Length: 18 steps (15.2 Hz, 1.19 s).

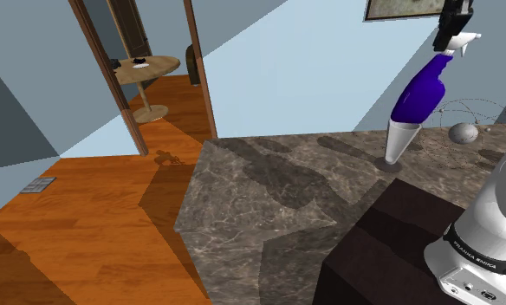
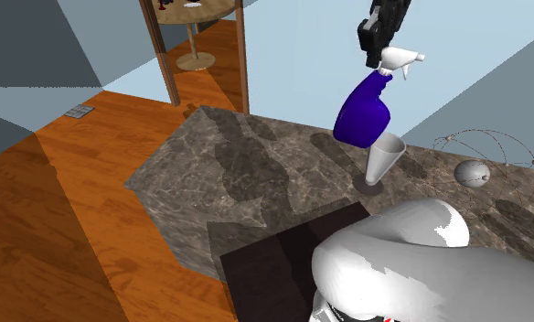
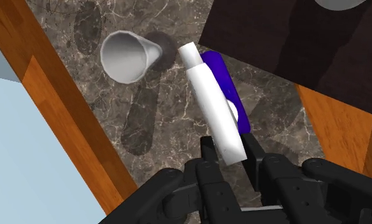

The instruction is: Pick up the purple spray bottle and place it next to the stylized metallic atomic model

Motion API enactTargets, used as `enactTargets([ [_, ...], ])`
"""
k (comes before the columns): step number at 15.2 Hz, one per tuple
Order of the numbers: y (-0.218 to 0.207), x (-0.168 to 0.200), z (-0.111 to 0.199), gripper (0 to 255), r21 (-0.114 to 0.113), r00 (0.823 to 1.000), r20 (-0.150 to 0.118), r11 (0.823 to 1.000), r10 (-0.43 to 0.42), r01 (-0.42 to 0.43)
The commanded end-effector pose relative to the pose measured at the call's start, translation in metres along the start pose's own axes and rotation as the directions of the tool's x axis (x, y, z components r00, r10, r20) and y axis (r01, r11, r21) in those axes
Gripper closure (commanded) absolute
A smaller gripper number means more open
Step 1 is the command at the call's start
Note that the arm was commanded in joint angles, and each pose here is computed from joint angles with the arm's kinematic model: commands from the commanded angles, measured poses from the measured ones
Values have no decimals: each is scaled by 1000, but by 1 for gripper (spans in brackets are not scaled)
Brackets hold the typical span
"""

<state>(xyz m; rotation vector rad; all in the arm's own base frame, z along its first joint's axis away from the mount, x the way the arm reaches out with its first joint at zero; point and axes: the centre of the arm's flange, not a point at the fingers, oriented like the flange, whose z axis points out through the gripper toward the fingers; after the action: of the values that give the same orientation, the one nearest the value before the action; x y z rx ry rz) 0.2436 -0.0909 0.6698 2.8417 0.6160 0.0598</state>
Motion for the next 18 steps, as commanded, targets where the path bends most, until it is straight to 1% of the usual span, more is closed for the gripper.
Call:
enactTargets([
  [1,13,-25,3,255,0,1000,0,1000,-1,1],
  [18,128,-216,32,255,0,1000,0,1000,-1,1],
])
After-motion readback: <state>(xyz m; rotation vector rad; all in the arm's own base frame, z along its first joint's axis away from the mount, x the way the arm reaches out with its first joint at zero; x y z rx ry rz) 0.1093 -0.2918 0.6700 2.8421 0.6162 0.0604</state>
